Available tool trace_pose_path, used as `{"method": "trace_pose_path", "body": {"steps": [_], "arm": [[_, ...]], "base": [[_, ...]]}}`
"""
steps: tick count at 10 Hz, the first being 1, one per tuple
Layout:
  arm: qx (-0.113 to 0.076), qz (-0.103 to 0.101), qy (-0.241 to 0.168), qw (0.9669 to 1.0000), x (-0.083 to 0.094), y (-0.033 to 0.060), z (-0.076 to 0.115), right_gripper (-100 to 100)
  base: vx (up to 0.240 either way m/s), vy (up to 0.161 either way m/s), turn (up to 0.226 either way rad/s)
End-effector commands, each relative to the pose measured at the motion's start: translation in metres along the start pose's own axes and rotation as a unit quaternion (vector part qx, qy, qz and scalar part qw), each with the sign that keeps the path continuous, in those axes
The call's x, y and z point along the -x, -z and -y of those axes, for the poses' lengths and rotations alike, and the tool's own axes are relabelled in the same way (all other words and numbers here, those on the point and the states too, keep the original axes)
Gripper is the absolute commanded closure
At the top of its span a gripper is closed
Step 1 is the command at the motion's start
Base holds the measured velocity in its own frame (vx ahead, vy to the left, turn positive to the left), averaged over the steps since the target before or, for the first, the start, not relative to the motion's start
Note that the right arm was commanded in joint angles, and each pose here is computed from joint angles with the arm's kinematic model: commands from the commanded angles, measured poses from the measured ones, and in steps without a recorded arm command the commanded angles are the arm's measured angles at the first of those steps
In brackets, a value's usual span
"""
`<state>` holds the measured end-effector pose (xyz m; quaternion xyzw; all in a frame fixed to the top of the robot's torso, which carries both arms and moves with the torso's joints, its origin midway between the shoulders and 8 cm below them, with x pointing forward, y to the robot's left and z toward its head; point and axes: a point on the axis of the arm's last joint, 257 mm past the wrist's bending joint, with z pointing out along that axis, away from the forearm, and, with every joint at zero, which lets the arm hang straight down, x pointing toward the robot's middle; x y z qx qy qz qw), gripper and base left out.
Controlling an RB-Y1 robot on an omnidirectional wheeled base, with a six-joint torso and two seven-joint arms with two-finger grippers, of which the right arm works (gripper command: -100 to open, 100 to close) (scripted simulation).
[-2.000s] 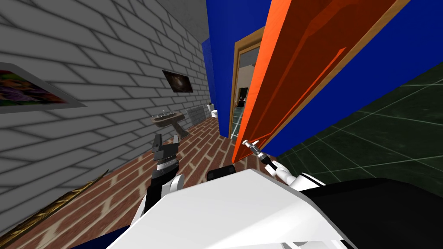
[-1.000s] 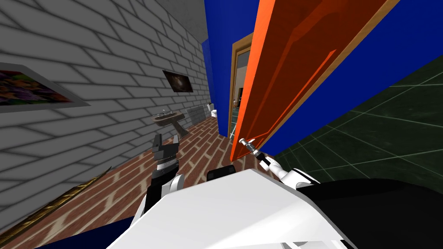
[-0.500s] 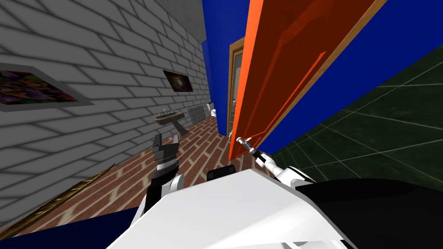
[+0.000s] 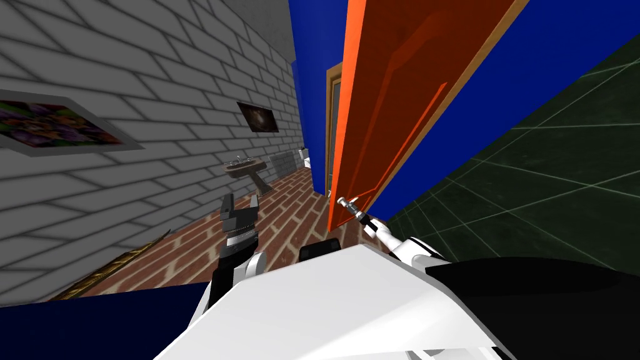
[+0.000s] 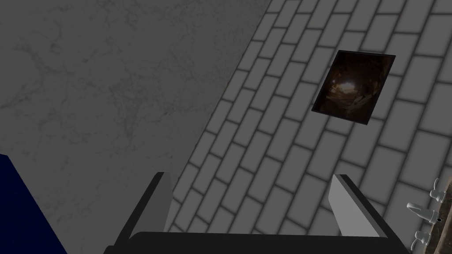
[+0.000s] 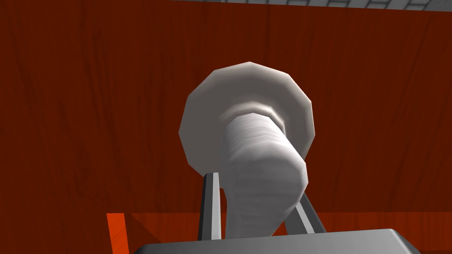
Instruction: Pull the door open
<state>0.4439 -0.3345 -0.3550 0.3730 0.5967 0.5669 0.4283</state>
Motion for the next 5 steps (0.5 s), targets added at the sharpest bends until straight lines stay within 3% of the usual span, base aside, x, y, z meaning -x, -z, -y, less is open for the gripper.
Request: {"method": "trace_pose_path", "body": {"steps": [1,5], "arm": [[-0.003,-0.003,0.003,1.0000,-0.003,-0.0046,0.001,100],[-0.004,-0.009,0.006,0.9999,-0.009,-0.0165,-0.001,100]], "base": [[-0.174,-0.108,-0.019],[-0.157,-0.101,-0.023]]}}
